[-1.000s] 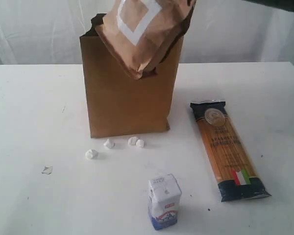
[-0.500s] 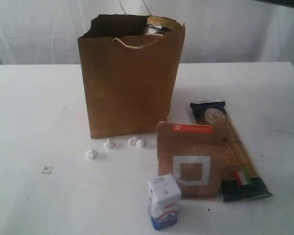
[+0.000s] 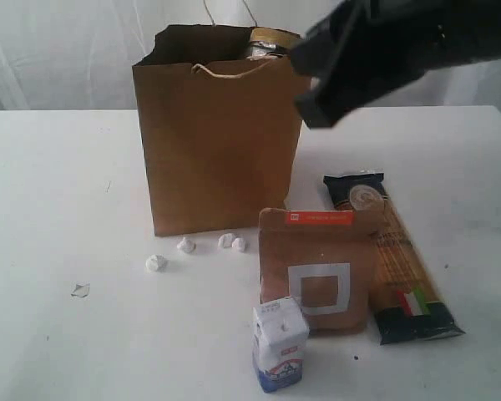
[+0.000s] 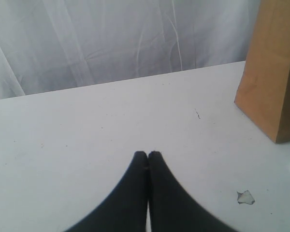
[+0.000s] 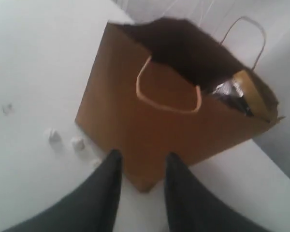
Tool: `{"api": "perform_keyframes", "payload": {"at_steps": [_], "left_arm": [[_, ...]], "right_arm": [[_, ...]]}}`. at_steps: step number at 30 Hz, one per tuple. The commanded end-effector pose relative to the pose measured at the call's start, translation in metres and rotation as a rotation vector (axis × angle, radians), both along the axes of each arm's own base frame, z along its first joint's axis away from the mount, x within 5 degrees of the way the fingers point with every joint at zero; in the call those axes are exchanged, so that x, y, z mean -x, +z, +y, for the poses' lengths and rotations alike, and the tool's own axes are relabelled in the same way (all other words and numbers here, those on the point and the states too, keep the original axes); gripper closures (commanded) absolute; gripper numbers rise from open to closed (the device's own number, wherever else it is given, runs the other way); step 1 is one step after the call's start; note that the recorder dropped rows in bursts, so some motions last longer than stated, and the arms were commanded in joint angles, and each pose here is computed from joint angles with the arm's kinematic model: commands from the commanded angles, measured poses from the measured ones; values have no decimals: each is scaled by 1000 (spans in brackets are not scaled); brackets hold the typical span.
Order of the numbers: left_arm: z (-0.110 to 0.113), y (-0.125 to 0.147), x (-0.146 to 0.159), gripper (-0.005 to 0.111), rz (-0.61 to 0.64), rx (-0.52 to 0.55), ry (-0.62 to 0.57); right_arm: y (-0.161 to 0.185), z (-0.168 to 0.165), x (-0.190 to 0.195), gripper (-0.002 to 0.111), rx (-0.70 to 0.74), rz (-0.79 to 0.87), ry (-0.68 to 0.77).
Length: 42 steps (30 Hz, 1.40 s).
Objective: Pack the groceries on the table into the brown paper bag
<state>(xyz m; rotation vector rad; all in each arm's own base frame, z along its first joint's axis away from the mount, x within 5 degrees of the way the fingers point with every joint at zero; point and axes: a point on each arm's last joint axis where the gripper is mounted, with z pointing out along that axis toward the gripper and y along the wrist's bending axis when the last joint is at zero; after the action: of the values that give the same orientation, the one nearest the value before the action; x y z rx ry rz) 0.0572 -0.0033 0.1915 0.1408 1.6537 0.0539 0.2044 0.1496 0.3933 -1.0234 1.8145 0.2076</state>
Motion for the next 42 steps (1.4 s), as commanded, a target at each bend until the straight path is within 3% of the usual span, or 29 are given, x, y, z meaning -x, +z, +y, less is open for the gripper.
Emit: {"api": "perform_keyframes", "payload": {"at_steps": [1,8,14,42], "left_arm": [[0,0,0,107,-10,10,3],[0,0,0,107,-10,10,3],[0,0,0,107,-10,10,3],[0,0,0,107,-10,10,3]], "right_arm": [[-14,-10,8,63,217,97,44],[-23,-13,6,58,312,132,42],[-35,-6,-3,34,342,178,59],[-123,34,-49,39,555,367,264]]}}
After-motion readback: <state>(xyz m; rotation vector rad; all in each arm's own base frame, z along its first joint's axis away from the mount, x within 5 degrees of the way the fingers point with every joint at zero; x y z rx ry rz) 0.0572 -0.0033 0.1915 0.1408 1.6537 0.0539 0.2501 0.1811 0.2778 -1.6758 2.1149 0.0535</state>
